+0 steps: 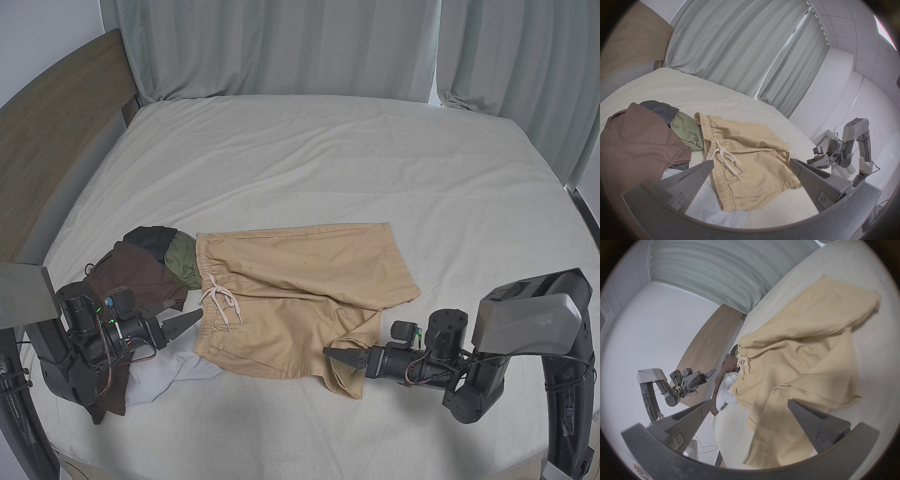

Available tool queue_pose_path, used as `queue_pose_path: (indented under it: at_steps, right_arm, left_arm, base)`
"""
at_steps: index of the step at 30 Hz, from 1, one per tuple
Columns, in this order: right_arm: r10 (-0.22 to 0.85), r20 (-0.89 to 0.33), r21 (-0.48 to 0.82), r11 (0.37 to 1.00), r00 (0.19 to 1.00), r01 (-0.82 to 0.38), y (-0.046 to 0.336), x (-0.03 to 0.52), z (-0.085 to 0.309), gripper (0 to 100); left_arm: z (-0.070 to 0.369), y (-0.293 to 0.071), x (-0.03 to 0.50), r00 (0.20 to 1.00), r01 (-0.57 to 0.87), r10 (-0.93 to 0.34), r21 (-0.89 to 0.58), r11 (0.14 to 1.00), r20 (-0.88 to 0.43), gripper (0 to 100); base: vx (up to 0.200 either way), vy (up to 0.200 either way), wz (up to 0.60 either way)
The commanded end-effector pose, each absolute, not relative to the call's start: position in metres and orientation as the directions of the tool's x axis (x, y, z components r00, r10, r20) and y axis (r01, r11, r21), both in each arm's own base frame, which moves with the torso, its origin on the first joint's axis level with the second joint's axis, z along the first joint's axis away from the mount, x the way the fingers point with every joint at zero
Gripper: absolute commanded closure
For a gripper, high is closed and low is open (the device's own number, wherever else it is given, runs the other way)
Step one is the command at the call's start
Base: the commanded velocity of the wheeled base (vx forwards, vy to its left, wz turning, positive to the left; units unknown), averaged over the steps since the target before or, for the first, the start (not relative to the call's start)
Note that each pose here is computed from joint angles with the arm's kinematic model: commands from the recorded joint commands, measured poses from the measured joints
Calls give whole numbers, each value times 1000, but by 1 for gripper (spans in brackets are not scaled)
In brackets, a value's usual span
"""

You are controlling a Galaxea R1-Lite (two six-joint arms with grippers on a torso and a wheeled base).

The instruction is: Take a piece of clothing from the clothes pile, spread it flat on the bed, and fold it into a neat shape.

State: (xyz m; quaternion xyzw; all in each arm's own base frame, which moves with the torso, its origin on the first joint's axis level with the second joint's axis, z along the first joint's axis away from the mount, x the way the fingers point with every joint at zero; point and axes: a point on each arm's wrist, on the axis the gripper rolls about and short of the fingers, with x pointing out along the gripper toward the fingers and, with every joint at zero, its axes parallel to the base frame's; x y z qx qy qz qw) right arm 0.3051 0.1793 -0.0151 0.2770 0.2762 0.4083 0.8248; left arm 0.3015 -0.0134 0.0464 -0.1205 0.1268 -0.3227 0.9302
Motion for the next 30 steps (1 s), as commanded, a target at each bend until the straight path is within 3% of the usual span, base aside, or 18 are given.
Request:
queue_pose_path:
  at_steps: [1, 11, 19, 30]
  right_arm:
    - [793, -227, 681, 544, 565, -490, 153, 298, 5, 0]
    - [675, -320, 692, 646, 665, -323, 118, 294, -8, 0]
    - [605, -380, 776, 620, 700, -115, 120, 299, -31, 0]
    - [574, -378, 795, 603, 726, -63, 124, 308, -40, 0]
  left_arm:
    - [47, -13, 302, 760, 571, -631, -304, 763, -156, 0]
    - [46, -14, 301, 758, 571, -632, -306, 762, -159, 0]
    - [46, -14, 302, 757, 572, -633, -306, 761, -159, 0]
    - [46, -14, 303, 758, 573, -633, -304, 761, -157, 0]
  base:
    - [0, 0, 0]
    - [0, 0, 0]
    - [0, 0, 0]
    - [0, 0, 0]
